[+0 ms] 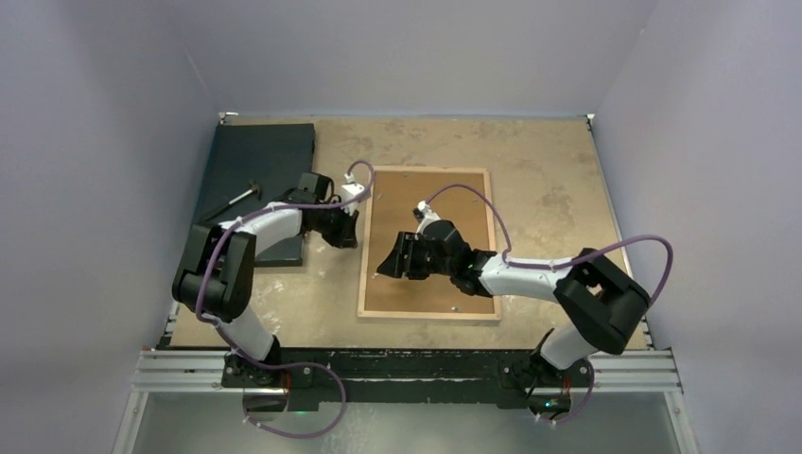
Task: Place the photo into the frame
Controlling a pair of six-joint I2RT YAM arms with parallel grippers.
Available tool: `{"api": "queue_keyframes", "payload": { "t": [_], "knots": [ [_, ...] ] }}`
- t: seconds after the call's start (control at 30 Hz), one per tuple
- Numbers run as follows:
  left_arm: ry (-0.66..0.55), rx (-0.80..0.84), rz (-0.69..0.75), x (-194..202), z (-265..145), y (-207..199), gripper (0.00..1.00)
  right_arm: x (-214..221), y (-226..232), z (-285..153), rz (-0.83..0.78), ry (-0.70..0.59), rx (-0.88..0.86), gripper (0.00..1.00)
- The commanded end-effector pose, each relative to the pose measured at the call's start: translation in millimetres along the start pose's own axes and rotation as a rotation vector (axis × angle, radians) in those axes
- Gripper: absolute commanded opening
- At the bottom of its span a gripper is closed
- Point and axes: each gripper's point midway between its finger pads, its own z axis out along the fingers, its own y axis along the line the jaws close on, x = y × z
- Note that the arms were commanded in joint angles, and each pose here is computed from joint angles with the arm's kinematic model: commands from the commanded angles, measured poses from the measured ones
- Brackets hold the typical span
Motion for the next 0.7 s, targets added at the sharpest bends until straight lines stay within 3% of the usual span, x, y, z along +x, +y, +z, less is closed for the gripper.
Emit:
{"api": "queue_keyframes", "payload": {
  "t": [0.0, 0.33, 0.5, 0.67],
  "knots": [
    [-0.079, 0.054, -0.129, -30, -7, 12, 0.06, 0, 18, 15, -0.008, -0.023, -0.062, 0.54],
    [-0.097, 0.172, -0.192, -43, 4, 2, 0.24, 11, 11, 32, -0.022, -0.002, -0.046, 0.53],
    [-0.088, 0.185, -0.199, -39, 8, 2, 0.24, 15, 5, 40, -0.021, 0.004, -0.032, 0.53],
    [-0.073, 0.173, -0.202, -33, 13, 5, 0.18, 15, -1, 47, -0.021, 0.002, -0.02, 0.52]
  ]
}}
